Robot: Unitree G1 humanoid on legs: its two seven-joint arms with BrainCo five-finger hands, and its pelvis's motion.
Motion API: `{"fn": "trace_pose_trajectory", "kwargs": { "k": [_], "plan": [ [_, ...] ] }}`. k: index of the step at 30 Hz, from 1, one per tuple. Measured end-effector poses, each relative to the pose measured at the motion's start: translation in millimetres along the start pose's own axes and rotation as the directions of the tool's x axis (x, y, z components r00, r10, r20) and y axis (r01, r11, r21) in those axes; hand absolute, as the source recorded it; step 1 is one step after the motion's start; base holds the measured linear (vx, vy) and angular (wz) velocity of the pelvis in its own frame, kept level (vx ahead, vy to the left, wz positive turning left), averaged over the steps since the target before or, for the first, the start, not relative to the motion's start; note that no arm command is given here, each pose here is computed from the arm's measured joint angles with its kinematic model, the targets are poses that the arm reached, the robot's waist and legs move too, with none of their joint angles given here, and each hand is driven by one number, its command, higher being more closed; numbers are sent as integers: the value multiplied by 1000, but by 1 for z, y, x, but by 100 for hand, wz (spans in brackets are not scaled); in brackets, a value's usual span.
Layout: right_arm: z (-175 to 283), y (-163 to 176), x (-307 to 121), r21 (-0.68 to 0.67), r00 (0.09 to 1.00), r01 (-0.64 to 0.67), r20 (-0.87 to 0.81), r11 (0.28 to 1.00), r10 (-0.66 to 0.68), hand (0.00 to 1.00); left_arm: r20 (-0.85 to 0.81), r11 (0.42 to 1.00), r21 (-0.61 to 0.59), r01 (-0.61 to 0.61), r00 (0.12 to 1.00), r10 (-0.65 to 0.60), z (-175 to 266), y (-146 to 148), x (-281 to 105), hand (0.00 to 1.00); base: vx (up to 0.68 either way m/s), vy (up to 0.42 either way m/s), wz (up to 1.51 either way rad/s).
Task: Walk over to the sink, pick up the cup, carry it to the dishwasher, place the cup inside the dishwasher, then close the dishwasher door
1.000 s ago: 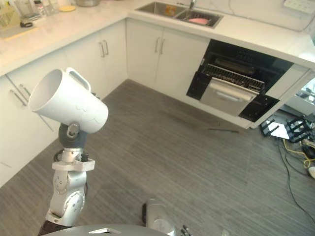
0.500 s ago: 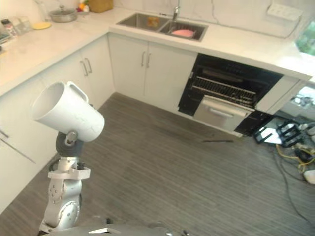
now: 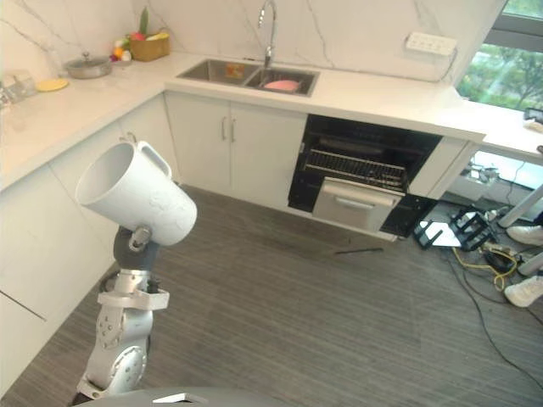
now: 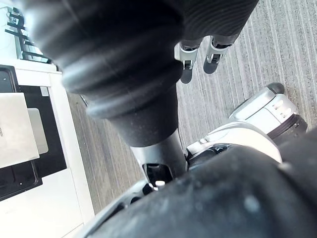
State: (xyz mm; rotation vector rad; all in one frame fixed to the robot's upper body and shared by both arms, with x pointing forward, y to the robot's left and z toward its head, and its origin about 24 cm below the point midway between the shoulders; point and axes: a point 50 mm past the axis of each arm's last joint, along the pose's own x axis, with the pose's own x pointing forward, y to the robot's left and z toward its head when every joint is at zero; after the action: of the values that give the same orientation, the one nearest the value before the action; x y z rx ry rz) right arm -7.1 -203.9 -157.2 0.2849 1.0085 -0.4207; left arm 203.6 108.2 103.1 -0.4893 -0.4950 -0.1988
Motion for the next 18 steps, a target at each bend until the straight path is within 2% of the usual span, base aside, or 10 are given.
{"fn": "trace_pose_trajectory", "kwargs": {
  "k": [8, 14, 18],
  "plan": [
    [6, 7, 4, 40, 999, -25, 24, 999, 24, 0, 33, 996, 30, -87, 996, 86, 6, 16, -8, 100, 23, -17, 25],
    [22, -3, 8, -13, 996, -61, 63, 998, 62, 0, 18, 975, 38, -218, 976, 217, 4, 27, -23, 100, 164, 70, -22],
    [30, -1, 13, -45, 992, -103, 62, 994, 106, 0, -26, 943, 142, -301, 951, 307, -3, 59, -34, 100, 229, 70, -47]
  ]
}}
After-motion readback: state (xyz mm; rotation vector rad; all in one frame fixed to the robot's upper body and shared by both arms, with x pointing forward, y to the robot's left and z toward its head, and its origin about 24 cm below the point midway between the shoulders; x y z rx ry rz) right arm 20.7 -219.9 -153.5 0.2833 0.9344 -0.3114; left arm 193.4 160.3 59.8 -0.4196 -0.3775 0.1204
